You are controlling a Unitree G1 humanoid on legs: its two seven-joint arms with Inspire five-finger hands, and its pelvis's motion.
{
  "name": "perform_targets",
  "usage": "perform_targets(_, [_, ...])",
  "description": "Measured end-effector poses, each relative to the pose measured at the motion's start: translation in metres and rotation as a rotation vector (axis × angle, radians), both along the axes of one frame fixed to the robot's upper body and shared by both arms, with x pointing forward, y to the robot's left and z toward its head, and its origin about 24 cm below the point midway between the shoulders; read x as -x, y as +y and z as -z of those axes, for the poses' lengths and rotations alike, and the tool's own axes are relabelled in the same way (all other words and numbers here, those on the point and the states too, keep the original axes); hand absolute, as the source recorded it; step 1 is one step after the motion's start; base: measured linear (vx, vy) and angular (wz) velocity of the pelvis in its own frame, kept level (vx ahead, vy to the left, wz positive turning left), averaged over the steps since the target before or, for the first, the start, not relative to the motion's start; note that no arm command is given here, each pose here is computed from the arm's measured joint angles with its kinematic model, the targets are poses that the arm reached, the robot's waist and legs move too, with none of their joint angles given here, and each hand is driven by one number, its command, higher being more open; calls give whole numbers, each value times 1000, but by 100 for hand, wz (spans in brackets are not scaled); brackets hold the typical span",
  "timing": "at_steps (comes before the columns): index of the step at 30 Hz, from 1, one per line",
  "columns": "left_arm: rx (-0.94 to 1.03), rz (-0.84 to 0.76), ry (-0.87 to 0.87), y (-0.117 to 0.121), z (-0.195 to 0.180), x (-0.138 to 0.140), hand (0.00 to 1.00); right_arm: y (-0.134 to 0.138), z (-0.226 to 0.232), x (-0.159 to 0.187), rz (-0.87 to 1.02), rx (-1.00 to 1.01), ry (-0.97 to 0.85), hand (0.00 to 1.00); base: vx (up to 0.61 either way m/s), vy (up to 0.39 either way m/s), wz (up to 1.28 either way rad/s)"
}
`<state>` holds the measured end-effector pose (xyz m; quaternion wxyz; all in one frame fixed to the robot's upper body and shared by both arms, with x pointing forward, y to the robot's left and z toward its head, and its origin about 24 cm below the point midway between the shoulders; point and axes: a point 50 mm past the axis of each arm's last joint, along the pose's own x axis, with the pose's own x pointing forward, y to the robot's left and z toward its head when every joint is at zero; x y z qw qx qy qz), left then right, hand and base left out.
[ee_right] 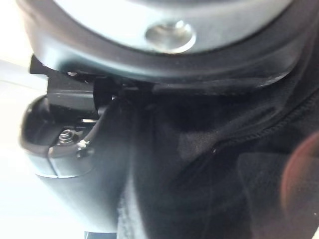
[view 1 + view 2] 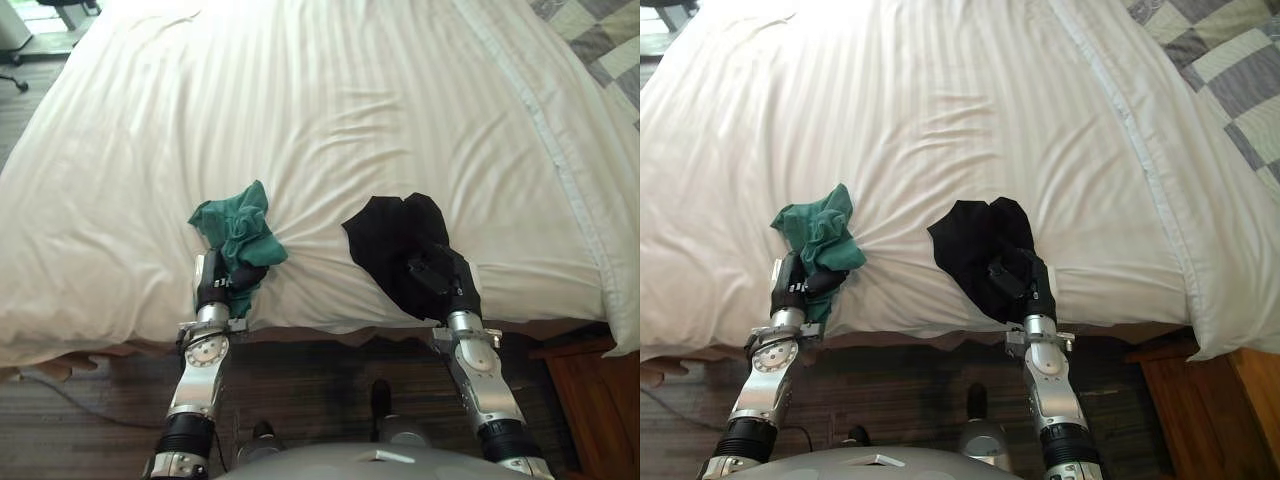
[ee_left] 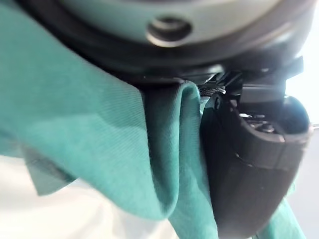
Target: Tidy up the quilt and then pick up the clothes from the bed and put them into the laundry hamper
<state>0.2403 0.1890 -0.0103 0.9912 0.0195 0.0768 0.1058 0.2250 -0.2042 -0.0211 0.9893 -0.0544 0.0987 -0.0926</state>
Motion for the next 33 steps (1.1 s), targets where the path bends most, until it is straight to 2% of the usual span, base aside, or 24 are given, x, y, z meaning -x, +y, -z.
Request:
perform_targets(4, [111, 8, 5, -17, 4, 5, 0, -10, 11, 30, 37, -35, 30, 0, 54, -142, 100])
perform_targets(12, [316, 52, -24, -55, 0, 12, 0, -28, 18, 68, 70, 59, 93, 0, 16, -137, 93])
perform_targets(20, [407, 56, 83, -63, 25, 28, 0, -22, 28, 102, 163, 27, 158, 0, -95, -133, 92])
perform_targets(22, [402, 14, 198, -57, 49, 44, 0, -31, 31, 119, 215, 30, 198, 0, -89, -72, 103])
perform_targets(25, [394, -66, 266, -42, 64, 63, 0, -42, 36, 135, 309, 27, 251, 0, -84, 36, 147])
perform_targets(27, [369, -170, 294, -18, 70, 79, 0, -50, 41, 147, 398, 16, 290, 0, -71, 113, 153])
perform_targets(29, [359, -250, 358, -4, 81, 100, 0, -64, 41, 155, 462, 44, 318, 0, -44, 184, 84])
perform_targets(33, [317, -266, 393, 7, 84, 113, 0, -80, 52, 175, 549, 72, 428, 0, -76, 220, 102])
